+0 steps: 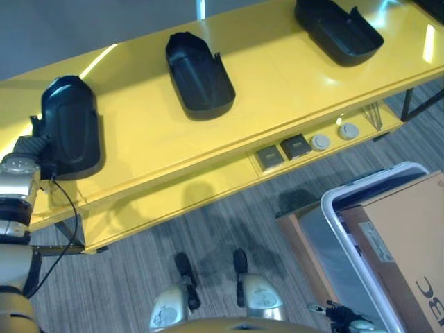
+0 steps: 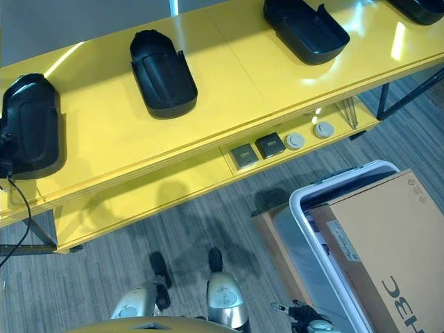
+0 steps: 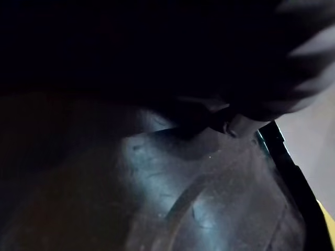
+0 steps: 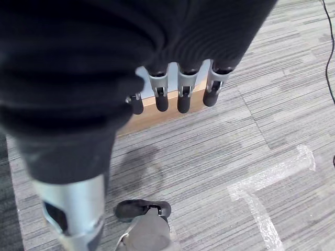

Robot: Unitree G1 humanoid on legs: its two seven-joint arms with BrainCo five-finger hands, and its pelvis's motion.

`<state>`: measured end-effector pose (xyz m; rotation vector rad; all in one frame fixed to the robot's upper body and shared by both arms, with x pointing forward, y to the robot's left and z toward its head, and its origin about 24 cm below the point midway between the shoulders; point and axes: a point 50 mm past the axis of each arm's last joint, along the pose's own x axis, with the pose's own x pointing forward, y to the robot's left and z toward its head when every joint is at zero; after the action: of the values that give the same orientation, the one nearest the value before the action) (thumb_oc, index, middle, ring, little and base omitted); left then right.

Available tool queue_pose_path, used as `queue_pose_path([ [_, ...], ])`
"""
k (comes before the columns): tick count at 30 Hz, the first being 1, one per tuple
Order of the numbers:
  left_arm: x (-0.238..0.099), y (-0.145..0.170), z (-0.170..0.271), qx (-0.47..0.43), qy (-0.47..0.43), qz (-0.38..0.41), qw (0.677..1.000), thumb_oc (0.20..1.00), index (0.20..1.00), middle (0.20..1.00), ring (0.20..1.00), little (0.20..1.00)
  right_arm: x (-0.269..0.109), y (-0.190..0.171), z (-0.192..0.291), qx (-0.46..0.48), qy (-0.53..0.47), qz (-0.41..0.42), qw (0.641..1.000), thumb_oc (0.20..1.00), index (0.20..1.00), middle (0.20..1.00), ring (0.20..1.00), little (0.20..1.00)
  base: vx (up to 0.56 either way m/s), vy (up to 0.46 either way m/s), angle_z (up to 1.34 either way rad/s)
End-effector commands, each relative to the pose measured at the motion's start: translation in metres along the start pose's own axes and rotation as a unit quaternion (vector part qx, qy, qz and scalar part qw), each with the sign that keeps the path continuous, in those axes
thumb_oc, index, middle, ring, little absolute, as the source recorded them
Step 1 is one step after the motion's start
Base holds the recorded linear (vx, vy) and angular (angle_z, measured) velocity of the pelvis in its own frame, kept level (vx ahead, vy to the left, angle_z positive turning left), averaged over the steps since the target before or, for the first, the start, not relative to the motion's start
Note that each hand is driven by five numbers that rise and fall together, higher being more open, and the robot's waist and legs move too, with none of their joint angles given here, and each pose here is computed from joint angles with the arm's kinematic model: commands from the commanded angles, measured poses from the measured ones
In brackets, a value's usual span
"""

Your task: Move parts from the plastic box to the shelf.

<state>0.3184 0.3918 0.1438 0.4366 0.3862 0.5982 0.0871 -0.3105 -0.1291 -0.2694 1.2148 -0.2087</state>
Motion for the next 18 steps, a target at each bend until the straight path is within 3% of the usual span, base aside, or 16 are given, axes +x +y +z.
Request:
queue_pose_path([
  [1,-0.001,0.061,0.015,0.021,-0.005,0.117,0.993,0.2,0.2,0.2,0.2,0.2,-0.004,-0.004,-0.029,-0.017,0.043,0.0,0.999,1.0,1.0,1.0,1.0,1.0,0.02,0.044,-0.01],
  [8,-0.003,0.081,0.003,0.014,0.022,0.138,0.99,0.2,0.2,0.2,0.2,0.2,-0.004,-0.005,-0.031,-0.021,0.044,0.001,0.999,1.0,1.0,1.0,1.0,1.0,0.0,0.003,0.0],
  [16,-0.002,0.08,0.007,0.024,0.015,0.132,0.991,0.2,0.2,0.2,0.2,0.2,-0.003,-0.003,-0.031,-0.02,0.045,0.004,0.999,1.0,1.0,1.0,1.0,1.0,0.0,0.002,0.0],
  [17,-0.002,0.079,0.007,0.031,0.018,0.132,0.991,1.0,1.0,1.0,1.0,1.0,-0.003,-0.003,-0.031,-0.021,0.047,0.005,0.999,1.0,1.0,1.0,1.0,1.0,0.0,0.0,0.0],
  [18,-0.002,0.079,0.006,0.033,0.022,0.134,0.99,1.0,1.0,1.0,1.0,1.0,-0.003,-0.003,-0.031,-0.021,0.048,0.006,0.999,1.0,1.0,1.0,1.0,1.0,0.0,0.0,0.0],
])
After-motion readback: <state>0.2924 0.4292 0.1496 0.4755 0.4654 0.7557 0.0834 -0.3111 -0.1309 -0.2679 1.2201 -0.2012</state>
